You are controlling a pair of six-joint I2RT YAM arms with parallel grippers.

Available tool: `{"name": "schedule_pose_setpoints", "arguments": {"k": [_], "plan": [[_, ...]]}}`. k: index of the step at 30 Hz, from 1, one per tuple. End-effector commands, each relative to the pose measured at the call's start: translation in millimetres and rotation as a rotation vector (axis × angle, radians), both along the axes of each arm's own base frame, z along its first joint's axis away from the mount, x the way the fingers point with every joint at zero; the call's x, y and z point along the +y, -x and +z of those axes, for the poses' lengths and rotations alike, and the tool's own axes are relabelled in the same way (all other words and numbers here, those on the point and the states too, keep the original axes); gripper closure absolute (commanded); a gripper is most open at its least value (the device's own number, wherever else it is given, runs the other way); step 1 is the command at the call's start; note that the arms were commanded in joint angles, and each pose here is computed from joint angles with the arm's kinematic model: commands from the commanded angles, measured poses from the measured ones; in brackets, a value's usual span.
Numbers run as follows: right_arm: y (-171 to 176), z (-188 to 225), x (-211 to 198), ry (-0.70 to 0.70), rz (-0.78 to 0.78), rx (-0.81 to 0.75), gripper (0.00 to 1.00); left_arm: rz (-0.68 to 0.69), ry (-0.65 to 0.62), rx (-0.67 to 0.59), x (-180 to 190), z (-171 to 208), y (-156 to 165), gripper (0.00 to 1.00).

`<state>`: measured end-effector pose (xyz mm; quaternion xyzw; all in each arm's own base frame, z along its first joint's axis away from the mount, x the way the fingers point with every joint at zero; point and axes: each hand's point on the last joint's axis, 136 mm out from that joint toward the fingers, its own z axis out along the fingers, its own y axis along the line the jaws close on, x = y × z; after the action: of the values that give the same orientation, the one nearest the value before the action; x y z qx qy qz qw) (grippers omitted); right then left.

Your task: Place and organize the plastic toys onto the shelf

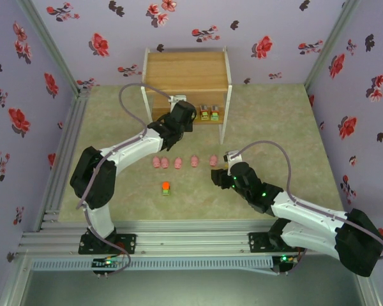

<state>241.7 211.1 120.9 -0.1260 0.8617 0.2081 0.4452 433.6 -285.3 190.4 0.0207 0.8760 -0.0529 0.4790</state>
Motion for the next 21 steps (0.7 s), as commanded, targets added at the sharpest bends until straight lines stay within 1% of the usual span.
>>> {"name": "schedule_pose_setpoints", "arguments": {"k": [1, 14, 21], "plan": [[-3, 7, 3, -0.009, 0.014, -0.026, 0.63, 0.001, 0.011, -0.022, 0, 9, 5, 0.55], [-2, 7, 4, -0.011, 0.019, -0.026, 0.63, 0.001, 0.015, -0.083, 4, 39, 18, 0.54], [-1, 8, 5, -0.013, 0.026, -0.029, 0.63, -0.010, 0.022, -0.110, 5, 55, 31, 0.54]]}}
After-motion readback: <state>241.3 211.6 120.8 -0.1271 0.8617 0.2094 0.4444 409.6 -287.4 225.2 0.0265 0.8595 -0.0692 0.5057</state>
